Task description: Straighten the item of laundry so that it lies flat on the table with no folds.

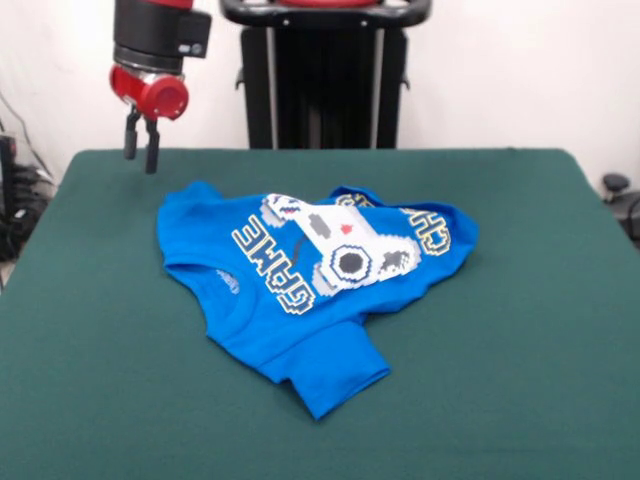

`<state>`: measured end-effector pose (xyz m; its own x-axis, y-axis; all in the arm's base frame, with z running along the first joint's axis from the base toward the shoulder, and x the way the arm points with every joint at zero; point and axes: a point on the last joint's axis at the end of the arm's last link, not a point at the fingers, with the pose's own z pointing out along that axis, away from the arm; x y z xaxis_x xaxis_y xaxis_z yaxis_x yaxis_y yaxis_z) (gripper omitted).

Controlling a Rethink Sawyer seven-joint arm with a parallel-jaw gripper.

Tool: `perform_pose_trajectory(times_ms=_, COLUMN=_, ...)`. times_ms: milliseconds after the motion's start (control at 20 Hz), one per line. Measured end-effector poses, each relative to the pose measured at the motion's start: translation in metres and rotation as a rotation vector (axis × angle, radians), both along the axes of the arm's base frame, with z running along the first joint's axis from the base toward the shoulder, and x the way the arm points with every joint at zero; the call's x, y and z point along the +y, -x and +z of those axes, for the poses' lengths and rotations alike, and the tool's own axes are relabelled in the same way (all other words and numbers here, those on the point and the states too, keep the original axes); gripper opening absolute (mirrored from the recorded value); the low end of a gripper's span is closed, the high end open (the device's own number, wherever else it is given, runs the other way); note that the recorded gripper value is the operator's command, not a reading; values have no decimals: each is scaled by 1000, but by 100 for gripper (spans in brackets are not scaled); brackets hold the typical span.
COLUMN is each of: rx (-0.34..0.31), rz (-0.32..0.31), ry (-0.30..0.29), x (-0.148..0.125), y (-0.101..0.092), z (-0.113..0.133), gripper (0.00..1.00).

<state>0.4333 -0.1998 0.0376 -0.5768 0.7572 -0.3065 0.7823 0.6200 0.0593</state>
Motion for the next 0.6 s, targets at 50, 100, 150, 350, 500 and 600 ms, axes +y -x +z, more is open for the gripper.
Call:
perform_pose_trajectory(times_ms=50, rx=2, rz=0, ry=-2, x=0, y=0, z=0, gripper=100)
perform_pose_trajectory(times_ms=100, rx=6, rz=4, ry=-9, x=3, y=-2, z=1, gripper=100)
perform_pose_trajectory(times_ms=150, rx=7, rz=4, ry=-11, x=4, y=-3, z=1, gripper=100)
perform_pose_trajectory(times_ms=350, rx=2, rz=-1, ry=-13, x=13, y=-15, z=8, gripper=100)
perform_pose_trajectory(times_ms=500, rx=-7, rz=-2, ry=-16, x=28, y=-27, z=13, gripper=100)
perform_pose_trajectory(times_ms=600, rx=-21, rz=0, ry=-20, x=49, y=-41, z=19, gripper=100)
